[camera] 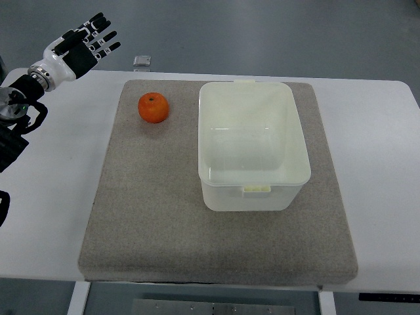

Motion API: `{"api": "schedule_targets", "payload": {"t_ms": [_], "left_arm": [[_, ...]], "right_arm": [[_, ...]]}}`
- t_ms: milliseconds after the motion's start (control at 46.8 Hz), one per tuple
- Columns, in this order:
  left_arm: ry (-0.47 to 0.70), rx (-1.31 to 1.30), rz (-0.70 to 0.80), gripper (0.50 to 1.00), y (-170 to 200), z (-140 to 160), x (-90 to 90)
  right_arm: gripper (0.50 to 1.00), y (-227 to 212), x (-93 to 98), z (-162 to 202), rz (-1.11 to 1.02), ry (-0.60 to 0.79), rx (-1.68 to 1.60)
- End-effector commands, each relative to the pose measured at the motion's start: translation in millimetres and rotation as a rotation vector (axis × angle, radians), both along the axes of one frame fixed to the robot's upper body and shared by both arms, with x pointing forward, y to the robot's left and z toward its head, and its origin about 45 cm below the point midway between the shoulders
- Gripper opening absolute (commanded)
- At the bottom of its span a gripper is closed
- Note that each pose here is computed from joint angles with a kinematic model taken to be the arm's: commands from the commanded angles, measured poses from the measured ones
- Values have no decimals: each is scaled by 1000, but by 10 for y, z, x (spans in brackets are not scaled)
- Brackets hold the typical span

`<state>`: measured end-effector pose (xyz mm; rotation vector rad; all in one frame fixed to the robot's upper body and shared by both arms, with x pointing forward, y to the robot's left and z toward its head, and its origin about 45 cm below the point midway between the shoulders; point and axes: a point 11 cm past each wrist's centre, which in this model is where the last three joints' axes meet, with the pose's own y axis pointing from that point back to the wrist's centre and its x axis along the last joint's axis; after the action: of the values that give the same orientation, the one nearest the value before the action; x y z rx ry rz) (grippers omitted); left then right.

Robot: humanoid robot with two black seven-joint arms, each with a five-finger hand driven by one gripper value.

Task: Put orange in box with left hand
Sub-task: 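Raise the left hand and open its fingers above the mat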

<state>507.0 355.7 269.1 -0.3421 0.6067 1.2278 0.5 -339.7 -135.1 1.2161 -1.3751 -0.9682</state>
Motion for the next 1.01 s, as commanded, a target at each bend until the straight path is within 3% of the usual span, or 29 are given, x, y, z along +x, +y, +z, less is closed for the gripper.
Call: {"api": "schedule_targets", "payload": {"t_ms": [0, 513, 770, 984], "left_arm": [[-6, -3, -6, 996, -37, 14, 11], [-21, 25, -30, 996, -75, 104, 39], [2, 317, -132, 994, -160, 109, 55], [-86, 558, -206, 994, -207, 230, 55]], "right_arm": [[926, 0, 2, 0, 0, -1, 0], [926, 0, -8, 0, -1, 2, 0], [926, 0, 3, 0, 0, -1, 0], [926, 0, 1, 0, 0, 1, 0]]}}
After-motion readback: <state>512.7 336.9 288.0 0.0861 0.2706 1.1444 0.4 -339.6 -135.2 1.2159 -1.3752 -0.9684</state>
